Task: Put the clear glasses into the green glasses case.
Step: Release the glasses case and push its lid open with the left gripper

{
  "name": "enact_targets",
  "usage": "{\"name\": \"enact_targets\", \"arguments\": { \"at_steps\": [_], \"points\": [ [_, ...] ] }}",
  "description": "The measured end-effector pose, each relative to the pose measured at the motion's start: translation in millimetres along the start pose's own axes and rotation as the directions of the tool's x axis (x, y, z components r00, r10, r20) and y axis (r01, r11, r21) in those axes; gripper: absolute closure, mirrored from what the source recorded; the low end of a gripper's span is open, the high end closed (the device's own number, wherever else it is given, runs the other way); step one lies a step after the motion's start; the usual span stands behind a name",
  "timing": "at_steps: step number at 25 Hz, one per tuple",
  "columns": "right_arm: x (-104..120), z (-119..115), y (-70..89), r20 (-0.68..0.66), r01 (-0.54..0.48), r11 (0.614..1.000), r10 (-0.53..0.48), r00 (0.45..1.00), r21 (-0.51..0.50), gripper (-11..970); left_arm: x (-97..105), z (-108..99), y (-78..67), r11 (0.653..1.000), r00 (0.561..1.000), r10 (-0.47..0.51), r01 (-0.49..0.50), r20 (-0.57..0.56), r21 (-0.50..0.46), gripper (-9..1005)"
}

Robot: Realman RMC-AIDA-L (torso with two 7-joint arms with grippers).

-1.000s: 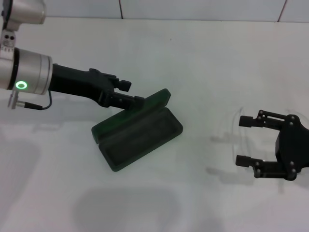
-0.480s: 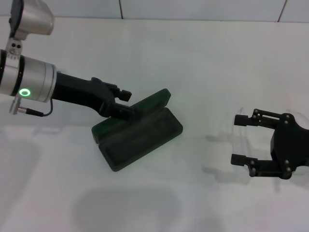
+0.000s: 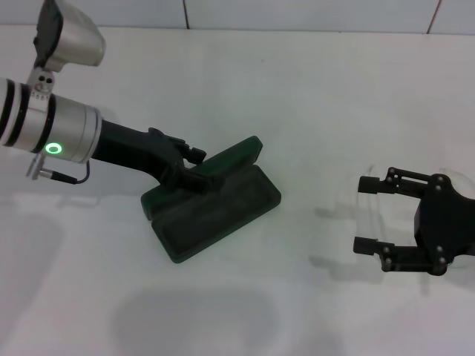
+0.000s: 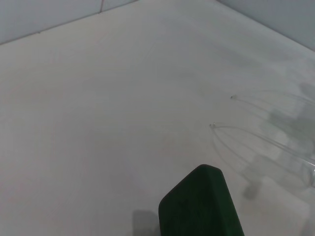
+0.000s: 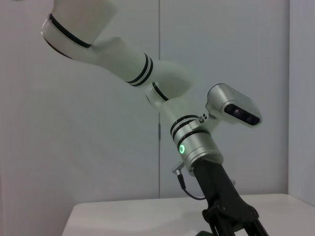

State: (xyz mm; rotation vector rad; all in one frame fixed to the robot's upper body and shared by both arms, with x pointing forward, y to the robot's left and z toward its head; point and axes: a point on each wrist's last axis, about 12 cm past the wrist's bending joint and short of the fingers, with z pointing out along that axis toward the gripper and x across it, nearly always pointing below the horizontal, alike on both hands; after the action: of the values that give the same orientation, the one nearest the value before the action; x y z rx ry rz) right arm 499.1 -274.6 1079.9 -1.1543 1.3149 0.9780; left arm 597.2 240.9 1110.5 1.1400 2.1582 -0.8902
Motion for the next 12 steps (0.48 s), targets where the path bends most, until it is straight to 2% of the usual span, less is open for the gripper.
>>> {"name": "enact_targets", "arguments": {
  "at_steps": [8, 11, 12],
  "points": [
    [-0.2, 0.6, 0.1, -0.004, 0.004, 1.000, -0.004, 1.000, -0.008, 201, 0.5, 0.5, -0.2, 1.000, 1.000, -0.002, 0.002, -0.002, 0.005, 289],
    [-0.3, 0.2, -0.3, -0.006, 0.006, 1.000, -0.006, 1.000, -0.007, 202, 0.1, 0.7, -0.5, 1.000, 1.000, -0.005, 0.005, -0.002, 0.008, 514],
    [-0.2, -0.1, -0.3, -0.008, 0.006, 1.000, -0.007, 1.000, -0.007, 202, -0.2, 1.1, -0.8, 1.000, 1.000, -0.005, 0.005, -0.002, 0.010, 536]
  ]
}}
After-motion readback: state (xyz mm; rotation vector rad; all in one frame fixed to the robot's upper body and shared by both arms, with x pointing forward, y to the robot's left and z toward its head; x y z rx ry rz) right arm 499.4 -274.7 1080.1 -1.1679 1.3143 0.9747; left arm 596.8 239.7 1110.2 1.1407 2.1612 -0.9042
